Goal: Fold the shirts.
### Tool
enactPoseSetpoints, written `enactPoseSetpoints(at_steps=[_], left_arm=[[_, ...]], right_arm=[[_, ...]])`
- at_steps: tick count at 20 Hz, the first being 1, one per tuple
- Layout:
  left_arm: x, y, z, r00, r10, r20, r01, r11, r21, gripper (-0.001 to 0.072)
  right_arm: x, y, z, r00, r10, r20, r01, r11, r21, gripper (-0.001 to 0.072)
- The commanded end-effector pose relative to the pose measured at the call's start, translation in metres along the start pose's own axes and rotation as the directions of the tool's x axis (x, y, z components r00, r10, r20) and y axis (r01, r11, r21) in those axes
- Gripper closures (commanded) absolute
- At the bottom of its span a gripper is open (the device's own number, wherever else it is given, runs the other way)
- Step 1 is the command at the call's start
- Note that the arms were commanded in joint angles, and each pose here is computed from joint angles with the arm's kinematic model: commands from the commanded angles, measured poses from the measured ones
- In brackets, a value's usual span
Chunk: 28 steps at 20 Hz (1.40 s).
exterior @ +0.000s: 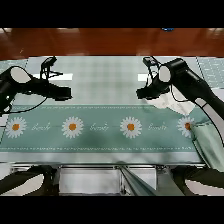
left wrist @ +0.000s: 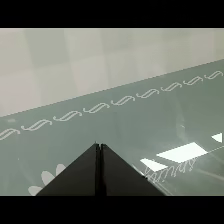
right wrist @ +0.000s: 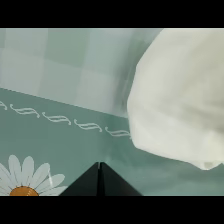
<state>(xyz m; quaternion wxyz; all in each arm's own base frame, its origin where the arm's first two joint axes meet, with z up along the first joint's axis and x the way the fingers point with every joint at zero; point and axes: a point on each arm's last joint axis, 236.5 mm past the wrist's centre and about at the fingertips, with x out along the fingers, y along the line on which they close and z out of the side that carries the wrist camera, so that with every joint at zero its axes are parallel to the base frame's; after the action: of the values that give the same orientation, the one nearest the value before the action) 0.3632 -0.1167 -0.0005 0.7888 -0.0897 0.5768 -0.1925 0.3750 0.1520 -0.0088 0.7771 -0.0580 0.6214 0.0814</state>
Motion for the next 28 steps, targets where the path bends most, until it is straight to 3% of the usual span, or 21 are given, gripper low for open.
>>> enactPoseSetpoints(at_steps=[1, 15, 21, 22, 23, 24, 26, 28], left_arm=[[0.000, 0.000, 0.000, 1.000, 0.000, -0.001, 0.000, 1.000, -0.001, 0.0690], [0.000, 0.000, 0.000, 1.000, 0.000, -0.001, 0.000, 1.000, 0.000, 0.0690], [0.005, 0.004, 0.002, 1.000, 0.007, 0.006, -0.007, 0.999, 0.031, 0.0689], [0.008, 0.007, 0.002, 1.000, 0.013, 0.002, -0.013, 0.999, 0.030, 0.0602], [0.007, 0.012, 0.004, 1.000, 0.028, 0.002, -0.028, 0.999, 0.026, 0.0261], [0.000, 0.022, 0.011, 0.998, 0.062, 0.016, -0.063, 0.998, 0.015, 0.0199], [-0.029, 0.040, 0.029, 0.989, 0.133, 0.071, -0.130, 0.991, -0.046, 0.0199], [-0.067, 0.052, 0.046, 0.970, 0.167, 0.177, -0.157, 0.985, -0.072, 0.0199]], right_arm=[[0.000, 0.000, 0.000, 1.000, 0.001, 0.000, -0.001, 1.000, 0.000, 0.0683], [0.000, 0.000, 0.000, 1.000, 0.001, 0.000, -0.001, 1.000, 0.000, 0.0683], [-0.005, 0.003, 0.035, 0.989, 0.011, 0.145, -0.010, 1.000, -0.010, 0.0678], [-0.012, -0.005, 0.039, 0.988, -0.022, 0.155, 0.025, 0.999, -0.020, 0.0558], [-0.025, -0.016, 0.043, 0.985, -0.071, 0.155, 0.076, 0.997, -0.027, 0.0284], [-0.041, -0.032, 0.046, 0.978, -0.141, 0.151, 0.149, 0.988, -0.042, 0.0294], [-0.073, -0.077, 0.044, 0.952, -0.283, 0.120, 0.287, 0.958, -0.020, 0.0295], [-0.104, -0.111, 0.037, 0.938, -0.321, 0.131, 0.314, 0.947, 0.069, 0.0295]])
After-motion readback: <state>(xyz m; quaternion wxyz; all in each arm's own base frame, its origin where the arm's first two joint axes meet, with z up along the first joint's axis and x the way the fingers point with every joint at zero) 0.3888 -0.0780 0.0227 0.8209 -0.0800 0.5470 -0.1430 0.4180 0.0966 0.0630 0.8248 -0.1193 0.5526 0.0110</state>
